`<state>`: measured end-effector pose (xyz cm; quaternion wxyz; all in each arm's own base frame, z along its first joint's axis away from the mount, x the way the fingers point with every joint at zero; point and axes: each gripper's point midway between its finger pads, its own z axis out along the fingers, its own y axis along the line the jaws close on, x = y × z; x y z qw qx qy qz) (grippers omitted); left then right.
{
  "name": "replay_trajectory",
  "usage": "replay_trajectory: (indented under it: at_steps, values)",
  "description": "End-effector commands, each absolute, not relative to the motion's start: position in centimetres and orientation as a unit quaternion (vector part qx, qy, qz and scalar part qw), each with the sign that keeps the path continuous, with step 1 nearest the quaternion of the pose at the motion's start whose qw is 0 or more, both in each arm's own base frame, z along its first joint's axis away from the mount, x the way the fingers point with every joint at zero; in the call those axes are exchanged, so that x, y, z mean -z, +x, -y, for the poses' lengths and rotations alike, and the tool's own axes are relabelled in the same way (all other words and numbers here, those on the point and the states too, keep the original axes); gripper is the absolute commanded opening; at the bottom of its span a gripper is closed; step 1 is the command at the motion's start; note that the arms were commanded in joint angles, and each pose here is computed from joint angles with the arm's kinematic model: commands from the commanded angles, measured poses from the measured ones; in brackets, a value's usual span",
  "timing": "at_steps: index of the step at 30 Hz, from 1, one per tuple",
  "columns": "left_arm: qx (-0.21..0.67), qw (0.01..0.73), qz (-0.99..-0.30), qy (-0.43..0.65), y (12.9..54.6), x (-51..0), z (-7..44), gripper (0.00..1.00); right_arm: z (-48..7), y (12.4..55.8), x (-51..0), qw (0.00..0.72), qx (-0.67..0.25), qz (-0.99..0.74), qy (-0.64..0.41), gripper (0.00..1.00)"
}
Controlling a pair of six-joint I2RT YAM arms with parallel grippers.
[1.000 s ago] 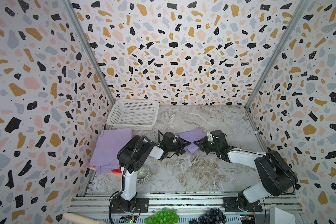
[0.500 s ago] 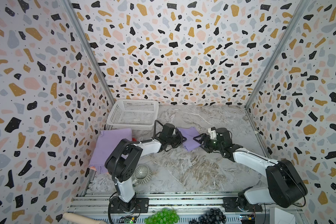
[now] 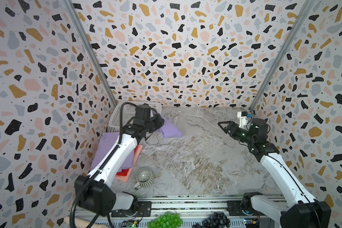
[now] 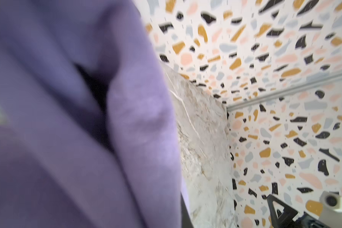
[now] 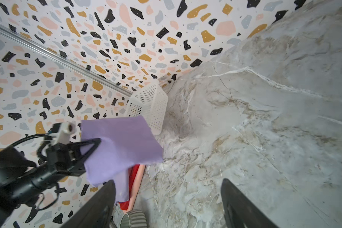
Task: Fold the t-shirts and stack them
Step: 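Carry the bundle with the left gripper onto the shirt stack while right withdraws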
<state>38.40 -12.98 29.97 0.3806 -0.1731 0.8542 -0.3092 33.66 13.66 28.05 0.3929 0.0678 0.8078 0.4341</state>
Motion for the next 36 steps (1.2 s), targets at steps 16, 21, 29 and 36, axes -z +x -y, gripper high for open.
replay_trajectory:
  at_steps: [16, 21, 29, 36]
  values:
    - [0.140, 0.465, -0.835, -0.258, 41.0, -35.5, -9.6, 0.00, -12.8, 39.8, -28.9, 0.414, -0.407, -0.810, 0.083, 0.83]
    - [0.146, 0.449, -0.843, -0.257, 42.7, -33.8, -11.9, 0.00, -13.0, 41.8, -27.7, 0.400, -0.404, -0.818, 0.088, 0.82]
    - [0.113, 0.423, -0.873, -0.213, 45.1, -32.3, -13.9, 0.00, -13.4, 44.0, -26.6, 0.384, -0.403, -0.826, 0.091, 0.81]
    - [0.120, 0.420, -0.877, -0.199, 46.6, -32.2, -14.7, 0.00, -13.8, 44.7, -25.3, 0.366, -0.406, -0.832, 0.092, 0.81]
